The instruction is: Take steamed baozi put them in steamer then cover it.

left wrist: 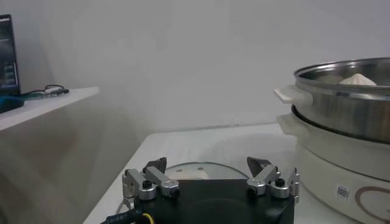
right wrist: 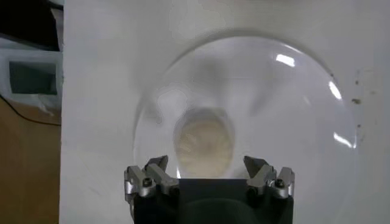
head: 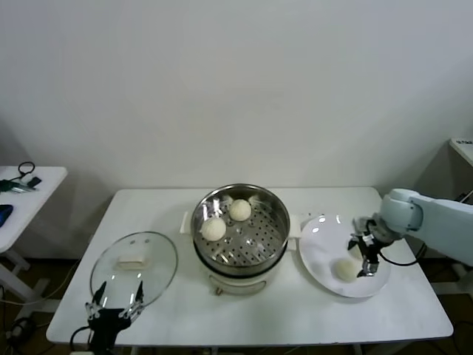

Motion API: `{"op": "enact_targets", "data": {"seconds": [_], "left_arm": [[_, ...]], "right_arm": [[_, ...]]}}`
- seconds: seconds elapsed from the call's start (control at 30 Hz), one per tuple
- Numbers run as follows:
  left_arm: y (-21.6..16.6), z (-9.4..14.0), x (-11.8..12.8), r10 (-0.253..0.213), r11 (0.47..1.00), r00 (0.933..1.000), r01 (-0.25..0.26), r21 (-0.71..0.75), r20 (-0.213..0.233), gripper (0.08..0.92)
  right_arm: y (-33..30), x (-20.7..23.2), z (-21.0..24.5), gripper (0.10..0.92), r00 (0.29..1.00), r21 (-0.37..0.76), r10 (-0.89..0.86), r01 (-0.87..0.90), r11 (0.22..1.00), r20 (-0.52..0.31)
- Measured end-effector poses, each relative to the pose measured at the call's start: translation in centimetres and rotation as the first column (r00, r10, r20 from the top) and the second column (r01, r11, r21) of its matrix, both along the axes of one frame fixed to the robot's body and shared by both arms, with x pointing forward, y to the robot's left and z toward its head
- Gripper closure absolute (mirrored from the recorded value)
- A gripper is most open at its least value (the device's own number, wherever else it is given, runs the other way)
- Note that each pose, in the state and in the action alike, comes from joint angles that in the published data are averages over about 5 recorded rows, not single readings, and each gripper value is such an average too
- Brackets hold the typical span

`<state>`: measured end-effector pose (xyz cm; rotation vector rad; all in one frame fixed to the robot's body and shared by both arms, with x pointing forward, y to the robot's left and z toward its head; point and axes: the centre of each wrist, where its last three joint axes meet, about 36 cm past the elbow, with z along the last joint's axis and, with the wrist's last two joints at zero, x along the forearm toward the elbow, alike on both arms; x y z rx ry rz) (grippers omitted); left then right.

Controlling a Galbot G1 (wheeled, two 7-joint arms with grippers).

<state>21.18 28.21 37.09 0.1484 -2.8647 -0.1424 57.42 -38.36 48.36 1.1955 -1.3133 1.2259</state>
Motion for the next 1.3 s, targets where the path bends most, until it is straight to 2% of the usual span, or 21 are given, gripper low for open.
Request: {"op": "enact_targets", "data": {"seconds": [0.37,0.8,1.03,1.17,1.3], "left_arm": [[0.1,-0.1,0.0,0.004,1.0,1.0,-0.004,0.001,-0.002,0.177],[-0.1,-0.1,0.0,0.005,1.0,1.0,-0.005,-0.003,-0.002,0.177],[-0.3,0.0,0.1,-0.001,1.0,1.0,0.001,-0.004,0.001,0.177],[-0.6,0.0,0.2,-0.005,1.0,1.0,0.005,-0.006,0.003,0.177],[-0.8,0.0,0.2,-0.01,1.0,1.0,0.01,-0.006,0.003,0.177]], "right_arm": [[0.8,0.1,-2.8,0.204,1.0,0.005,-0.013,0.013,1.0,0.004],[0.9,0.4,-2.4,0.329,1.0,0.018,0.007,-0.006,1.0,0.0],[2.2,2.4,2.4,0.351,0.996,0.024,0.09,-0.09,0.996,0.027],[4.1,4.2,7.5,0.352,0.978,0.021,0.194,-0.196,0.98,0.07],[7.2,5.7,14.0,0.352,0.931,0.004,0.337,-0.341,0.94,0.143]]}}
